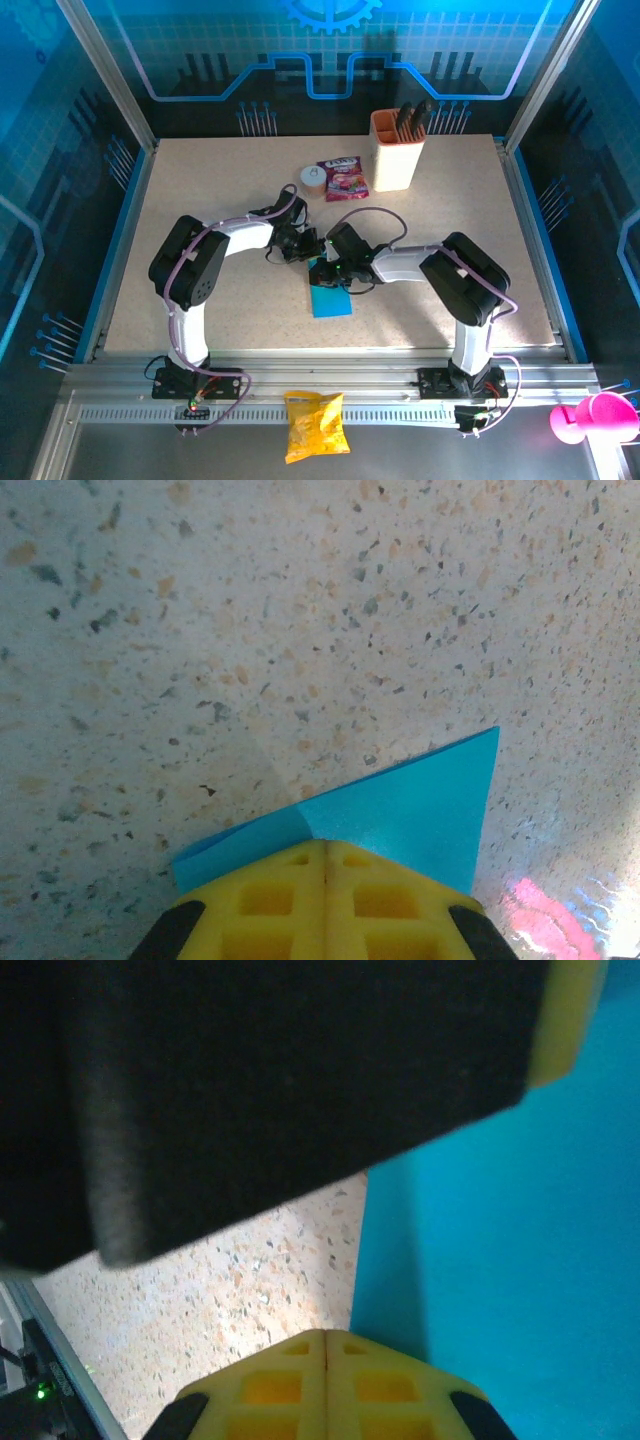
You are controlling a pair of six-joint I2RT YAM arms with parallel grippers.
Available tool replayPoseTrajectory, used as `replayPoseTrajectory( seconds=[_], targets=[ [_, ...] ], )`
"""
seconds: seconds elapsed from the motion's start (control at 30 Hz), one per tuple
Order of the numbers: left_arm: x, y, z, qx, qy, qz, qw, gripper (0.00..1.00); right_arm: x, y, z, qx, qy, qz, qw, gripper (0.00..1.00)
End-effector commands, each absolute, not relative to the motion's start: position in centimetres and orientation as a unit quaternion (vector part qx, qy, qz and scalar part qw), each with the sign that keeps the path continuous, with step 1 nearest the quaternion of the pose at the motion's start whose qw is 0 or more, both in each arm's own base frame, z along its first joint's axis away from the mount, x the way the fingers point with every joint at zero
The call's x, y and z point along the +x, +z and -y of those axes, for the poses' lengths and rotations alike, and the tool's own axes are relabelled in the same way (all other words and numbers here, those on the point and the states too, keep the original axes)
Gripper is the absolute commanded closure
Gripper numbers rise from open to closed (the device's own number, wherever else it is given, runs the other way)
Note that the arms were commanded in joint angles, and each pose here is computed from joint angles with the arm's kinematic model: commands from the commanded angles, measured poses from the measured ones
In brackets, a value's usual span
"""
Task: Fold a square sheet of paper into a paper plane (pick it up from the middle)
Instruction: First fold in half a square sheet of paper at the center of the table.
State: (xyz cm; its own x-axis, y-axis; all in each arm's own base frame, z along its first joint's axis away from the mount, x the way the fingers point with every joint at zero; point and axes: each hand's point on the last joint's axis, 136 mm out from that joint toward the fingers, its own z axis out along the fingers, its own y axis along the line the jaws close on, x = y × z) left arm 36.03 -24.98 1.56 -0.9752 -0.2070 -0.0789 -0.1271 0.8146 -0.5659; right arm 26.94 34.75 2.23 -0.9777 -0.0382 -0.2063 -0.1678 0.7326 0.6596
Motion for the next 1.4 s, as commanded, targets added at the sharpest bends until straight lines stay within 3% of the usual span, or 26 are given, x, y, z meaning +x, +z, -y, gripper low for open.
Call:
replayPoseTrajectory(
  seconds=[0.0,0.27,1.37],
  targets=[
    [35.3,0.5,25.1,-0.095,-0.286,-0.953,0.043,1.0,25.9,1.6,-35.5,-0.072,0.358,-0.928,0.074,1.0],
    [35.3,-0.5,24.7,-0.116,-0.287,-0.951,0.021,1.0,22.9,-0.5,-34.0,-0.102,0.317,-0.942,0.053,1.0],
    [36.1,-1.0,23.9,-0.123,-0.286,-0.95,0.017,1.0,13.9,-0.6,-30.5,-0.119,0.294,-0.948,0.039,1.0]
  ],
)
